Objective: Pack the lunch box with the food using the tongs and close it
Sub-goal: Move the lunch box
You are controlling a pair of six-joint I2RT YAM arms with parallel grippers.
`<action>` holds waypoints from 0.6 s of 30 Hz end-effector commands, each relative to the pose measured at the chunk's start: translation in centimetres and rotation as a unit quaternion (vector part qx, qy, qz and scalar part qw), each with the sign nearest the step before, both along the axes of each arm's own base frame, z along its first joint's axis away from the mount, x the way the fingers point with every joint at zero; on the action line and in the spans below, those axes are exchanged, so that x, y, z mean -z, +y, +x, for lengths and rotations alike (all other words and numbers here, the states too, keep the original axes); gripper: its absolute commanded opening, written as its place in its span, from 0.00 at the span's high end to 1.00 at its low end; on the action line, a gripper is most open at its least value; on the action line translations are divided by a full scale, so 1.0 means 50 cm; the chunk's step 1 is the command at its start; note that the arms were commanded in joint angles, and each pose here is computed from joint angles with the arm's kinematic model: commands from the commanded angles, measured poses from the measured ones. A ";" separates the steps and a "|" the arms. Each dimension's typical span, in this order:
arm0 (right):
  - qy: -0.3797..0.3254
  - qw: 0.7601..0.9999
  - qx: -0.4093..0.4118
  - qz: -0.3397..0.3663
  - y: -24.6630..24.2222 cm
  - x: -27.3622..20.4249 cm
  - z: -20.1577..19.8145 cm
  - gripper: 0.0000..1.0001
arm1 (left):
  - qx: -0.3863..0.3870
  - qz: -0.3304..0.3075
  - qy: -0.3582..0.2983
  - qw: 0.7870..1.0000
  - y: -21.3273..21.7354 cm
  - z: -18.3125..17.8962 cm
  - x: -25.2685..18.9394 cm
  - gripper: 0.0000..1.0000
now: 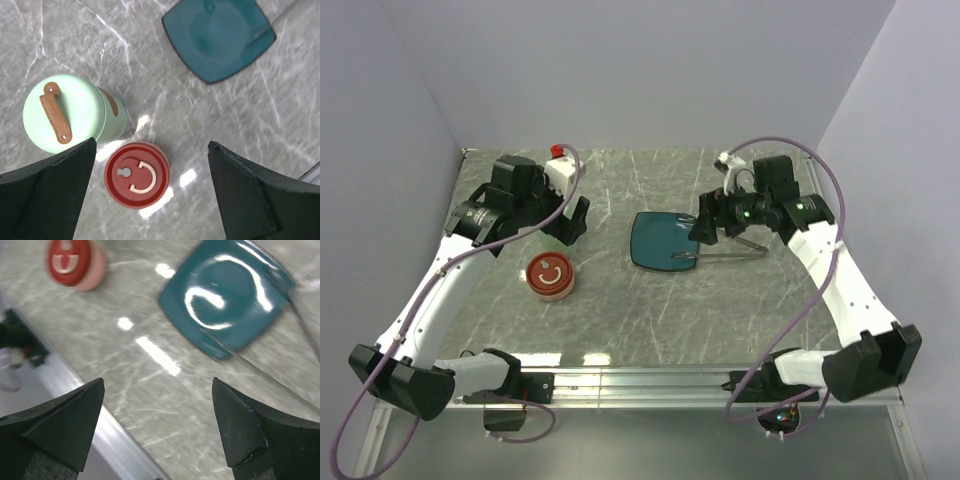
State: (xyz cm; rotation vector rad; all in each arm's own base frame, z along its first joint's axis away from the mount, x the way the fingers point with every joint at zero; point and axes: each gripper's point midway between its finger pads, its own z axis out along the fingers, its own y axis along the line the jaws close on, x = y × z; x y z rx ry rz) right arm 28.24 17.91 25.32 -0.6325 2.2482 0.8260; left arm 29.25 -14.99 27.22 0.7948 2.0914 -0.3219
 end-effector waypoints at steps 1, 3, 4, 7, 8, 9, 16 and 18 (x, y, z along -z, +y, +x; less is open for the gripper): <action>-0.063 0.995 0.060 -0.057 -0.062 0.012 0.012 0.05 | -0.028 -0.075 -0.007 0.997 -0.019 0.026 -0.045 0.01; -0.085 0.992 0.075 -0.063 -0.076 0.009 0.003 0.04 | -0.019 -0.099 -0.002 0.995 -0.028 0.022 -0.036 0.00; -0.079 0.990 0.091 -0.075 -0.089 0.028 0.000 0.04 | -0.013 -0.115 0.005 0.993 -0.037 0.015 -0.034 0.01; -0.082 0.988 0.105 -0.082 -0.102 0.043 -0.013 0.04 | -0.024 -0.120 0.024 0.992 -0.036 0.019 0.004 0.00; -0.081 0.987 0.109 -0.081 -0.104 0.046 -0.016 0.04 | -0.029 -0.117 0.032 0.992 -0.034 0.020 0.019 0.01; -0.083 0.987 0.112 -0.080 -0.107 0.045 -0.019 0.04 | -0.030 -0.116 0.034 0.992 -0.032 0.018 0.024 0.00; -0.079 0.989 0.102 -0.072 -0.101 0.053 -0.034 0.04 | -0.022 -0.122 0.031 0.992 -0.031 0.002 0.025 0.00; -0.078 0.988 0.105 -0.077 -0.103 0.055 -0.031 0.04 | -0.019 -0.131 0.023 0.991 -0.025 -0.001 0.011 0.00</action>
